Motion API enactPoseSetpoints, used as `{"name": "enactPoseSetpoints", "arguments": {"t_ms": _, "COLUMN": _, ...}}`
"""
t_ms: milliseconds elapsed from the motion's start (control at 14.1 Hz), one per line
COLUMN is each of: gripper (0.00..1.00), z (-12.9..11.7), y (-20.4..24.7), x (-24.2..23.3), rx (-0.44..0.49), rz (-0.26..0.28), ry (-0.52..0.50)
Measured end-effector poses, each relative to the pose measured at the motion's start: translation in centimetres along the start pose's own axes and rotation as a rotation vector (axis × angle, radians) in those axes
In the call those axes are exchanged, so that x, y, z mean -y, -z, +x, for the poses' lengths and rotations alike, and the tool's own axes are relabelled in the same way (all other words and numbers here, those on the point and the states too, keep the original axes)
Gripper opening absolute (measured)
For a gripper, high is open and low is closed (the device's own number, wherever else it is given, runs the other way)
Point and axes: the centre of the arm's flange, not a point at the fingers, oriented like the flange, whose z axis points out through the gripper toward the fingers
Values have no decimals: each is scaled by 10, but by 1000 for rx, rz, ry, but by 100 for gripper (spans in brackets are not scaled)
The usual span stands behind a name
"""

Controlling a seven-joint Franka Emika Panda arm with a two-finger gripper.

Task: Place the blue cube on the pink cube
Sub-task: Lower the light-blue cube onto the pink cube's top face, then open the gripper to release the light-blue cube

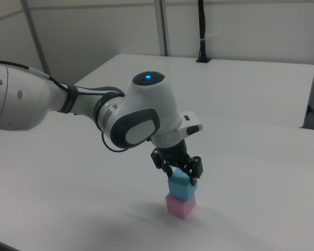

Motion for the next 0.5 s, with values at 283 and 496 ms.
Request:
{"name": "enactPoseSetpoints", "arguments": {"t_ms": 283, "gripper": 100, "z": 0, "y": 0, "x": 0, "rx": 1, "rz": 0, "ry": 0}}
{"name": "enactPoseSetpoints", "arguments": {"t_ms": 496, "gripper": 100, "z": 3, "y": 7, "x": 4, "rx": 14, "rz": 13, "ry": 8}}
